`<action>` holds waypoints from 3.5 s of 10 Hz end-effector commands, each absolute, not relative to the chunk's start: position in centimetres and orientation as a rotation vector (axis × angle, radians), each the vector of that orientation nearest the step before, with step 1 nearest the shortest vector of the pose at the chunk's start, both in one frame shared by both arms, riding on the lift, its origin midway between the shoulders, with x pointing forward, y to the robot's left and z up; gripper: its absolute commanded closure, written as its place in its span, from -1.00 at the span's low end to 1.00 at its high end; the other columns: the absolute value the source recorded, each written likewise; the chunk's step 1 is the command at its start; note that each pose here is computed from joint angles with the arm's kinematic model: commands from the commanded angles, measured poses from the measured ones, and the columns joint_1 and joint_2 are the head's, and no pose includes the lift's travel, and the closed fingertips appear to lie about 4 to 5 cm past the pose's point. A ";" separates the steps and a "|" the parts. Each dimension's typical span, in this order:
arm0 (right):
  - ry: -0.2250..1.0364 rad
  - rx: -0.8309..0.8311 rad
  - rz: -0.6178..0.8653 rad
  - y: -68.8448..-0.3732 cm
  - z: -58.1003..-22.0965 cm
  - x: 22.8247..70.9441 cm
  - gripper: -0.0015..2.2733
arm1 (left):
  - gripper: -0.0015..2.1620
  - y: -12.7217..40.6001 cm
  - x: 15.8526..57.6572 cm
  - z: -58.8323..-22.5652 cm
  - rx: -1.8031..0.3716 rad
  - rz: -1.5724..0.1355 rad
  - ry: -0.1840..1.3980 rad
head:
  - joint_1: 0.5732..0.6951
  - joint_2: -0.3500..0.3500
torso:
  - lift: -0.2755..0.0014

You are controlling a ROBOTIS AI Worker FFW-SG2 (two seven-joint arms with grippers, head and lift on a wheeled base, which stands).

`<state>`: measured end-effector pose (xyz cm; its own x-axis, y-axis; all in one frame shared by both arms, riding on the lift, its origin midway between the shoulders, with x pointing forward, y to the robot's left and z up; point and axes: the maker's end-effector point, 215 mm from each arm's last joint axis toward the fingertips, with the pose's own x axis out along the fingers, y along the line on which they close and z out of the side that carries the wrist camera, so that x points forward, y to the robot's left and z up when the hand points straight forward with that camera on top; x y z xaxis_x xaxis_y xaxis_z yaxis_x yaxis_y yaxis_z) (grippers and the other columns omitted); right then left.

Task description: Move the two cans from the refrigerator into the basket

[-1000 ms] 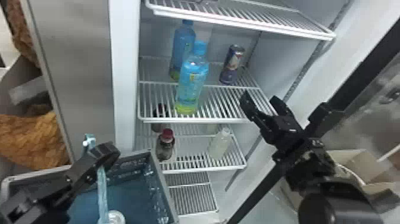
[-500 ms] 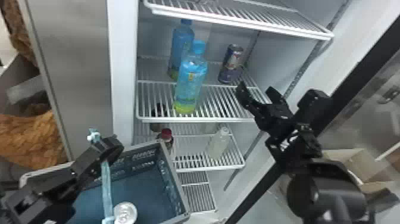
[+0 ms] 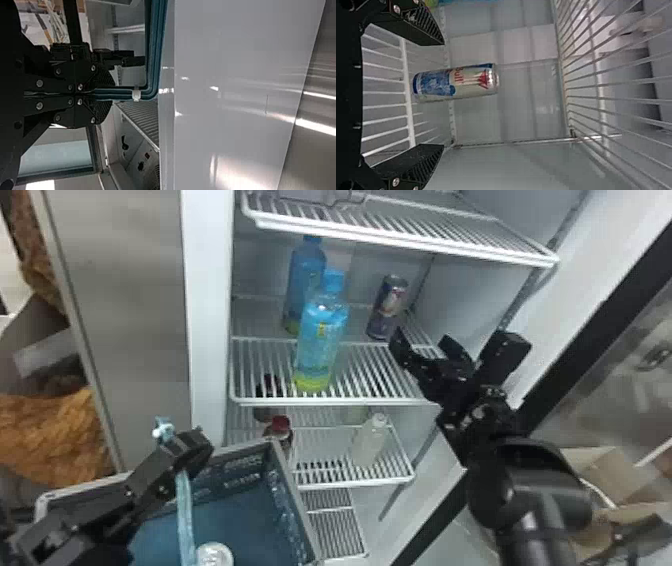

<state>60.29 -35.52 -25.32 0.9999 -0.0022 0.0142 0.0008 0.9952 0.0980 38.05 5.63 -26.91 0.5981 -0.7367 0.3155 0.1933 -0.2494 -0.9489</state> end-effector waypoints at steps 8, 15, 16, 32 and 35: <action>0.093 0.081 -0.009 -34.2 -28.2 67.7 -0.90 | 0.11 5.0 38.1 -26.9 -1.609 -0.952 0.477 | 0.32 -0.86 | 0.74; 0.153 0.042 -0.021 -33.6 -28.9 70.7 -0.92 | 0.11 4.8 38.2 -27.0 -1.615 -0.955 0.482 | 0.14 -0.82 | 0.74; 0.150 0.038 -0.017 -33.4 -28.5 71.2 -0.93 | 0.11 4.8 38.2 -27.0 -1.615 -0.955 0.482 | 0.11 -0.82 | 0.74; 0.134 -0.030 -0.012 -32.7 -26.9 68.5 0.13 | 0.11 4.7 38.4 -26.5 -1.629 -0.969 0.473 | -0.18 -0.81 | 0.74; 0.122 -0.026 0.034 -30.8 -26.9 64.6 0.13 | 0.11 4.7 38.2 -26.8 -1.635 -0.964 0.475 | 0.10 -0.79 | 0.74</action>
<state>65.45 -31.19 -26.89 0.9922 0.0206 -0.1231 -0.0243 0.9993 -0.0283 38.29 4.73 -26.73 0.5840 -0.7363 0.3419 0.1786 -0.2943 -0.9389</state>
